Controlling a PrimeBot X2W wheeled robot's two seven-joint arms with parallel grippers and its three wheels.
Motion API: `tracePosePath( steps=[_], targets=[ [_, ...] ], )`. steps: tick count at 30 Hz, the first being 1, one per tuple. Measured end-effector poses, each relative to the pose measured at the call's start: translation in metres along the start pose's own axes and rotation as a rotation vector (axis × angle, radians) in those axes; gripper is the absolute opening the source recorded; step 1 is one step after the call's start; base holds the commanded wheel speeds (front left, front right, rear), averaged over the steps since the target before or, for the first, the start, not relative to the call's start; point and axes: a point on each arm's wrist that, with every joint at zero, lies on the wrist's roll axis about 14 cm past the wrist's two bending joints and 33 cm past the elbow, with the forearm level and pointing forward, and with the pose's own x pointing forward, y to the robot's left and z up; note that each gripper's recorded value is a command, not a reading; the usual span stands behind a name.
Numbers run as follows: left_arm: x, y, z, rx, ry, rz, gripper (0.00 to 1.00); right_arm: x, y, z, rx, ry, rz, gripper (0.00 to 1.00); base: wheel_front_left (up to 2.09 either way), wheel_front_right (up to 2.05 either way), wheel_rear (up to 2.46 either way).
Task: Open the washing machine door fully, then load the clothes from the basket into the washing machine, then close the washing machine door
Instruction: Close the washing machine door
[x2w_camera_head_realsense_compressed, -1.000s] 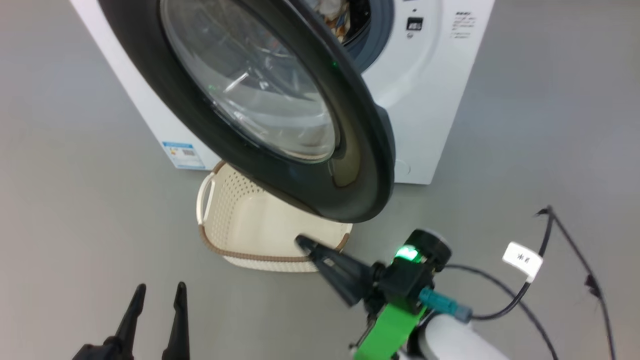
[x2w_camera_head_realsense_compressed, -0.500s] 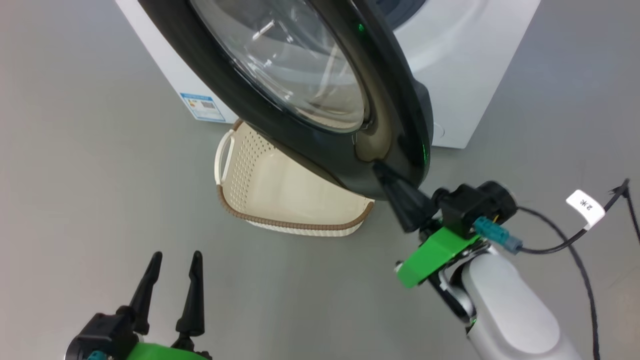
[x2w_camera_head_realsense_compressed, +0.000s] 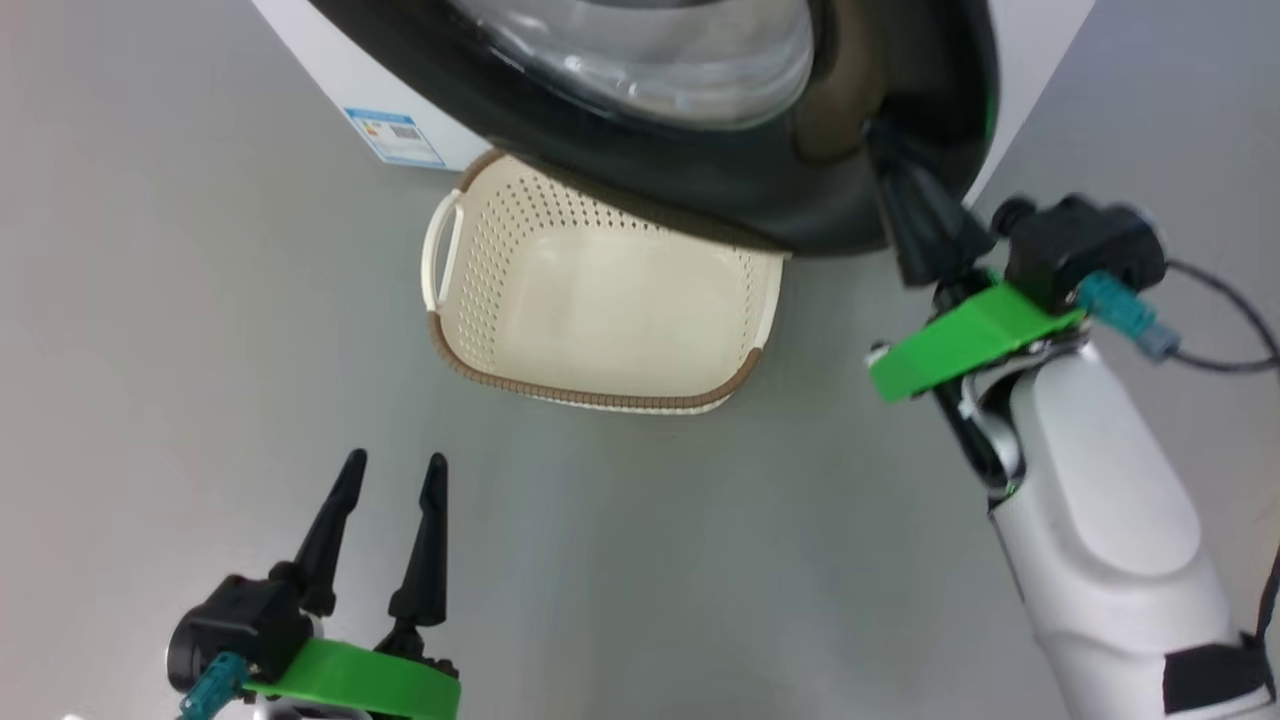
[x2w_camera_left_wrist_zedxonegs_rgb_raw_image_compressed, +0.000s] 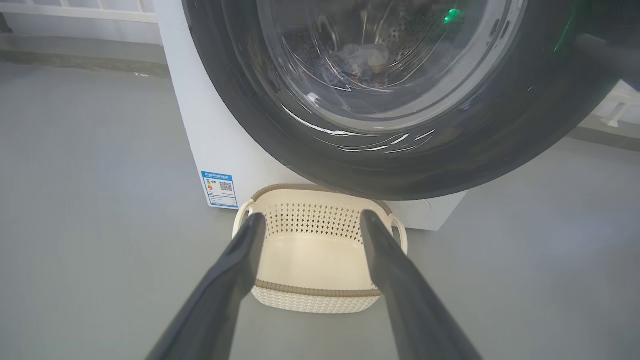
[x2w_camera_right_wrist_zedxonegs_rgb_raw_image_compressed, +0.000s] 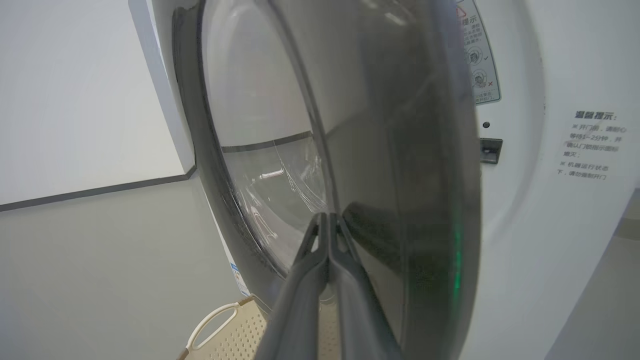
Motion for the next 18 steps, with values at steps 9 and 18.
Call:
tracePosePath(
  steps=[9, 18],
  targets=[
    [0.021, -0.011, -0.013, -0.011, 0.029, -0.039, 1.0, 0.032, -0.031, -0.007, -0.017, -0.033, -0.056, 0.0, 0.0, 0.0, 0.0],
    [0.035, -0.009, -0.022, -0.008, 0.048, -0.039, 1.0, 0.056, -0.067, -0.009, -0.017, -0.071, -0.14, 0.0, 0.0, 0.0, 0.0]
  ],
)
